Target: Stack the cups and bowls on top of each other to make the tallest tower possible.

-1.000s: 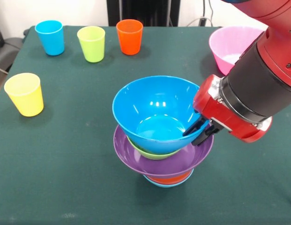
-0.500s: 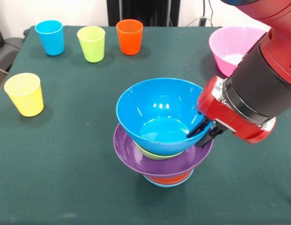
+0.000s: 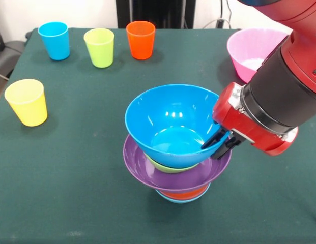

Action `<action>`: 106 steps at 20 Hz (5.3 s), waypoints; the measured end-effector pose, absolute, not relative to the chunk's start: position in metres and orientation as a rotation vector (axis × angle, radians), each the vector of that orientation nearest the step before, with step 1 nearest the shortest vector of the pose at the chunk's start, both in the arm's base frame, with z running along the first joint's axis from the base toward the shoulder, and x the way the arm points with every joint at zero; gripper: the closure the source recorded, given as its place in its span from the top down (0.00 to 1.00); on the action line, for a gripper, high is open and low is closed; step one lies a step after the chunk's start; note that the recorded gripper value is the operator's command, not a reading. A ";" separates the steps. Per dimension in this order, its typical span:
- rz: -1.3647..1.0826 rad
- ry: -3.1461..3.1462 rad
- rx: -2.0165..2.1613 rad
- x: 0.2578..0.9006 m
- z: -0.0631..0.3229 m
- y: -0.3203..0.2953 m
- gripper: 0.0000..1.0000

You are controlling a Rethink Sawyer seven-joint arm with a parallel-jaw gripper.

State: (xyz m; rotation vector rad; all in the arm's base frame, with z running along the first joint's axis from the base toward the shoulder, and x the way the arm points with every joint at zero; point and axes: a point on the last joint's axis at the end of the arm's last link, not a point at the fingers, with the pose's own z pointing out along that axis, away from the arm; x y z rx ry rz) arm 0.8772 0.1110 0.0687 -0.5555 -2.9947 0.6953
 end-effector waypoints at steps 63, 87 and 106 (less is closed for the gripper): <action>0.741 -3.020 -0.523 0.871 0.060 0.099 0.00; 0.738 -3.020 -0.522 0.870 0.053 0.098 1.00; 0.677 -3.055 -0.551 0.879 0.092 0.103 1.00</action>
